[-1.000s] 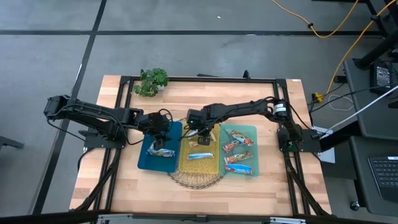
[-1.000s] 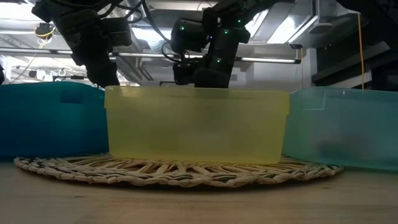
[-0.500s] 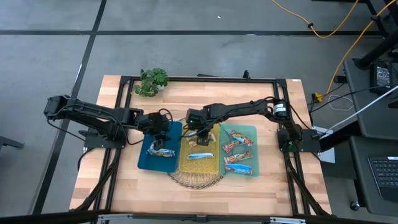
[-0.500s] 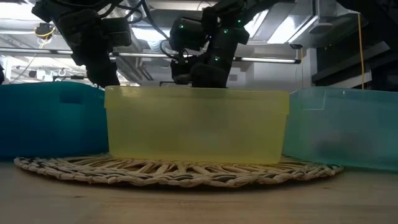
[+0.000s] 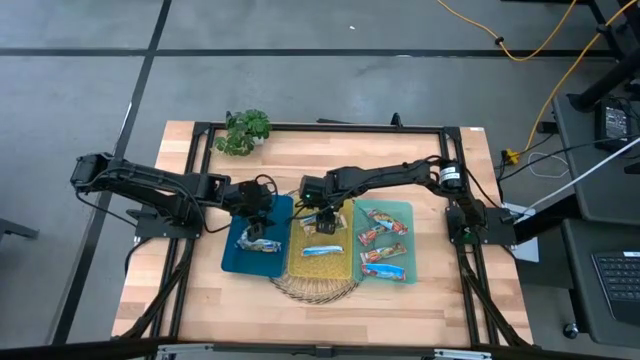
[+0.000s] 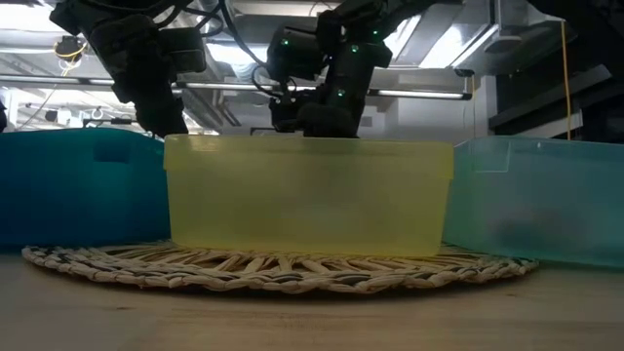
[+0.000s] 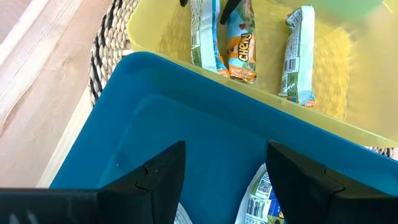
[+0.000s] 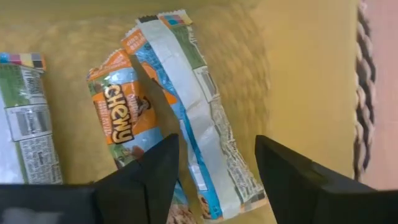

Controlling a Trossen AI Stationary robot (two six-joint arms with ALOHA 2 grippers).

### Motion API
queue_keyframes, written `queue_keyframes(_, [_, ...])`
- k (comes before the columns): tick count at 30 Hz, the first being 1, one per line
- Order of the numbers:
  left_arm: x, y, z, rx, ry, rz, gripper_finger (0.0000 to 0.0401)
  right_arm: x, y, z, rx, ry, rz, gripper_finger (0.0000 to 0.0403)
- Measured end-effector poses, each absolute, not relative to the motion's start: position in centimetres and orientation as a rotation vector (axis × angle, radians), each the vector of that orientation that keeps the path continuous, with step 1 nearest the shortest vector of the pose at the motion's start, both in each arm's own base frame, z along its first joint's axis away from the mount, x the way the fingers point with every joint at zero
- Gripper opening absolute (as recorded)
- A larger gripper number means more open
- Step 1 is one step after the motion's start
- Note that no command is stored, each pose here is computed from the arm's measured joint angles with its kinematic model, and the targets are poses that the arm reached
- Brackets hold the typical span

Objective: Pick and place Granola Bars by type
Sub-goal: Return to Home Position

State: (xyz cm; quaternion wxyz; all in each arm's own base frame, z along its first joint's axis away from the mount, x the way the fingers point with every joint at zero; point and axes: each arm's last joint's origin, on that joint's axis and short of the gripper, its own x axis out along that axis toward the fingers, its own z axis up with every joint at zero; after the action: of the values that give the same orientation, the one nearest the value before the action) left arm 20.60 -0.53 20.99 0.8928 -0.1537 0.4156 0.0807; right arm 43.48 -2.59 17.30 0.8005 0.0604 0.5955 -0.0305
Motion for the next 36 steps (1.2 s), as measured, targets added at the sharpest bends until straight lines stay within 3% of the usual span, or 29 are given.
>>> queue_keyframes(14, [20.6,-0.5,21.0,-0.328,0.862,0.172,0.021,41.0,-2.4,21.1,0.105,1.335,-0.07,0.0196])
queue_keyframes(20, [20.6,-0.5,21.0,-0.324,0.857,0.179,0.021,38.1,-1.6,27.3,0.01,1.23,-0.162,0.0196])
queue_keyframes(25, [20.6,-0.5,21.0,-0.324,0.853,0.179,0.021,34.3,-0.8,33.9,-0.001,1.028,-0.259,0.0196])
queue_keyframes(36, [20.7,-0.5,21.0,-0.326,0.853,0.18,0.021,21.4,-0.5,44.3,-0.104,0.69,-0.402,0.0196])
